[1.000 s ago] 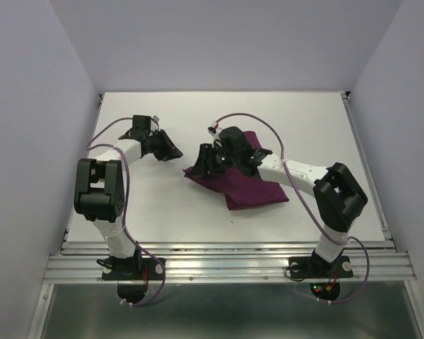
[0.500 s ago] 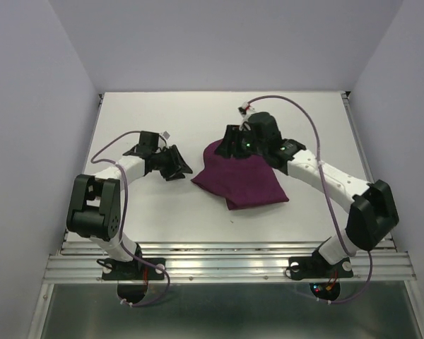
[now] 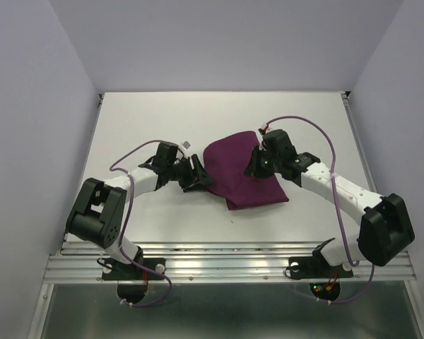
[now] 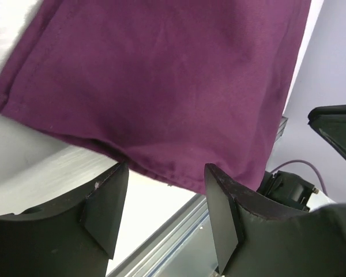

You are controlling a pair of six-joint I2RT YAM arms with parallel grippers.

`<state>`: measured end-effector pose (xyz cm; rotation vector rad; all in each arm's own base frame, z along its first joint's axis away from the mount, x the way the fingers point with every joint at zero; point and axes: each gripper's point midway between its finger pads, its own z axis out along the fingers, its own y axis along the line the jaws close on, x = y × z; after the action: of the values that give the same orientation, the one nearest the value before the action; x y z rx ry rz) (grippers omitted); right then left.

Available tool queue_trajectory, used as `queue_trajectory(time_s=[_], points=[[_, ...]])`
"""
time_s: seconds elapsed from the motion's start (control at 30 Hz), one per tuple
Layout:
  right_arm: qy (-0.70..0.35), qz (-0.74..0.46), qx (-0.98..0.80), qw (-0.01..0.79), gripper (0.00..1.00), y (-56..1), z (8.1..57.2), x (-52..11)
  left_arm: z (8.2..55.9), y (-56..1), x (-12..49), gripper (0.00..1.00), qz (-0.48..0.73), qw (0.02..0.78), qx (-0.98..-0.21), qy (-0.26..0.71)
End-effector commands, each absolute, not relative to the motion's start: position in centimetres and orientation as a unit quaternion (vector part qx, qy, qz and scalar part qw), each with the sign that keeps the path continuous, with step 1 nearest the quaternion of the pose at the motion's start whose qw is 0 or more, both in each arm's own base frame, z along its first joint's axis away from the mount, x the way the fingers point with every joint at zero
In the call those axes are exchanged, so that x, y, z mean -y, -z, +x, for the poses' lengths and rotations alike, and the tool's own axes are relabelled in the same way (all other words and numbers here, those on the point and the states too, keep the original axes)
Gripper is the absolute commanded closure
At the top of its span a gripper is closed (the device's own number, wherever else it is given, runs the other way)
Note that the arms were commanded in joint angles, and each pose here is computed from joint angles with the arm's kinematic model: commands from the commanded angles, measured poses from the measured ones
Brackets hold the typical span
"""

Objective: Prepare the surgical pack
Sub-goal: Pack the surgical kit at the center of the board.

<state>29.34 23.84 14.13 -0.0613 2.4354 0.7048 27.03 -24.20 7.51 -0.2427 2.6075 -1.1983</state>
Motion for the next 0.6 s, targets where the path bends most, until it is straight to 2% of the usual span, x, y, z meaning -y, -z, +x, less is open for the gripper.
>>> queue_trajectory(time_s=[0.0,0.23,0.33,0.37,0.4,0.43,0.47,0.57], points=[[-0.280,-0.028,-0.906,0.316,0.83,-15.8,29.5,-24.3,27.1,-7.6,25.6,0.33,-0.085,0.127,-0.883,0.443],[-0.289,-0.060,-0.916,0.273,0.82,-13.8,28.4,-25.0,27.2,-6.6,27.2,0.33,-0.086,0.117,-0.882,0.448],[-0.296,-0.085,-0.921,0.240,0.86,-12.3,26.6,-26.4,27.5,-5.7,27.7,0.43,-0.092,0.109,-0.884,0.444],[-0.303,-0.092,-0.919,0.234,0.86,-12.1,26.1,-26.9,27.8,-5.7,27.9,0.48,-0.090,0.111,-0.884,0.446],[-0.310,-0.100,-0.918,0.227,0.86,-12.0,25.4,-27.5,27.7,-5.2,28.0,0.66,-0.091,0.105,-0.885,0.444],[-0.314,-0.103,-0.918,0.218,0.87,-11.3,24.9,-27.8,27.7,-5.2,28.1,0.77,-0.090,0.103,-0.886,0.443],[-0.323,-0.104,-0.917,0.209,0.87,-11.0,24.5,-28.0,27.7,-5.1,28.2,0.97,-0.088,0.102,-0.886,0.444],[-0.333,-0.109,-0.920,0.178,0.89,-8.9,22.8,-28.6,27.5,-5.1,28.0,1.00,-0.081,0.101,-0.889,0.440]])
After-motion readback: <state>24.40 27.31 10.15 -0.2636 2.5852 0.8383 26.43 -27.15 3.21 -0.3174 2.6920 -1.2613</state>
